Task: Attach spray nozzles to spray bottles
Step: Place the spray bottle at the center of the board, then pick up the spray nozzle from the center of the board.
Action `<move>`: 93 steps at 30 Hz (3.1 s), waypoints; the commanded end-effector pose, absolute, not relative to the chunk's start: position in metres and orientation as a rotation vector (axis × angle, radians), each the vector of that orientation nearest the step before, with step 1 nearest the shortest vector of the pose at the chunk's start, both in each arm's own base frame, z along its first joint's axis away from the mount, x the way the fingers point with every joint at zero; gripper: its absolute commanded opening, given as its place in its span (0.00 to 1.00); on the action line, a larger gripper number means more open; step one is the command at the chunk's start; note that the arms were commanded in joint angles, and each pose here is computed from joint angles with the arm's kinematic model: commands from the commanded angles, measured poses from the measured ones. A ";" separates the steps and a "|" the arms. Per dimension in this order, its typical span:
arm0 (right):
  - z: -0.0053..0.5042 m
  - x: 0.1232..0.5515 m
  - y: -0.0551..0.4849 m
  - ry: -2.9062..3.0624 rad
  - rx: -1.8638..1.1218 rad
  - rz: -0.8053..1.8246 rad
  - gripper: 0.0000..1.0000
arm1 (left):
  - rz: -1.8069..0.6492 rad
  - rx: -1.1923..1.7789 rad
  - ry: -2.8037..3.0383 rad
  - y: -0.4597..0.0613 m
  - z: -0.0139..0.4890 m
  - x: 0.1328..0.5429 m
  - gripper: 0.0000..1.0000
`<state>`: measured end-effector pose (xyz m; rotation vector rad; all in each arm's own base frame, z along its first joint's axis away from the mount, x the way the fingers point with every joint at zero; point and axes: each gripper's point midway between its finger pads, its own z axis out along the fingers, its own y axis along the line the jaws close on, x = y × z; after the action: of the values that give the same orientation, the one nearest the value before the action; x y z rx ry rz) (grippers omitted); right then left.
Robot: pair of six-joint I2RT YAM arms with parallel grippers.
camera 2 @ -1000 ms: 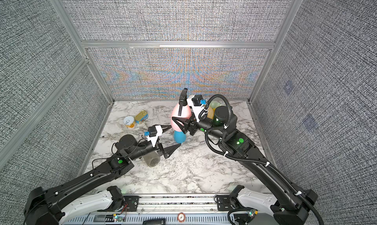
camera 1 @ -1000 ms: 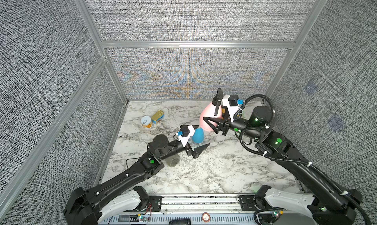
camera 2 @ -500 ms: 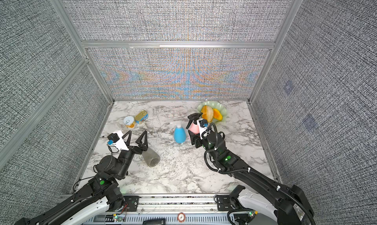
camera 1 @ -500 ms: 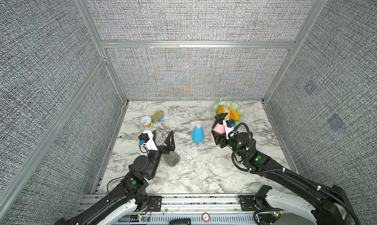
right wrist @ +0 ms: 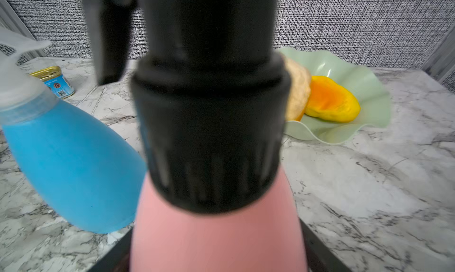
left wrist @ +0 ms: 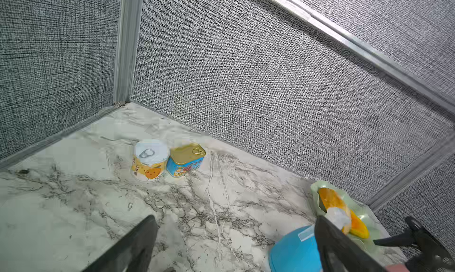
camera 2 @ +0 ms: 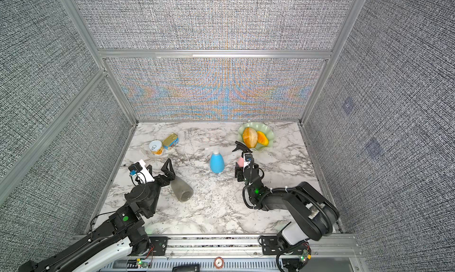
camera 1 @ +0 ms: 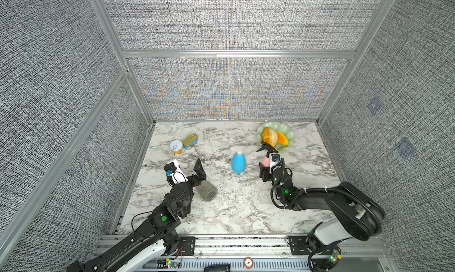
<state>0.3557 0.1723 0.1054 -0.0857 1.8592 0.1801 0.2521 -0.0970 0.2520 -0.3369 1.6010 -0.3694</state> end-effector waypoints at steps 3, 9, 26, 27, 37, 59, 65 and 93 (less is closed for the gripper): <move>0.115 0.373 0.179 1.763 0.035 0.254 0.74 | -0.377 -0.370 1.587 -0.090 0.250 0.250 1.00; 0.103 0.381 0.174 1.756 0.068 0.208 0.77 | -0.374 -0.367 1.581 -0.087 0.248 0.249 1.00; 0.078 0.396 0.177 1.789 0.028 0.104 0.92 | -0.371 -0.355 1.561 -0.084 0.256 0.251 1.00; 0.078 0.396 0.176 1.791 0.032 0.105 0.93 | -0.373 -0.353 1.564 -0.085 0.256 0.252 1.00; 0.090 0.384 0.177 1.776 0.029 0.180 0.95 | -0.388 -0.337 1.580 -0.091 0.261 0.257 1.00; 0.176 0.290 0.134 1.917 0.197 0.238 0.97 | -0.306 -0.657 2.193 -0.026 0.148 0.302 0.66; 0.220 0.279 0.135 1.917 0.167 0.321 0.95 | -0.118 -0.685 2.468 -0.013 0.093 0.295 0.57; 0.257 0.264 0.132 1.810 0.117 0.427 0.94 | -0.282 -0.585 2.814 -0.049 0.017 0.266 0.20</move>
<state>0.2633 0.1274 0.2530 0.1311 1.8169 0.4066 0.2686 -0.0492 0.0152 -0.5679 2.8062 -0.2864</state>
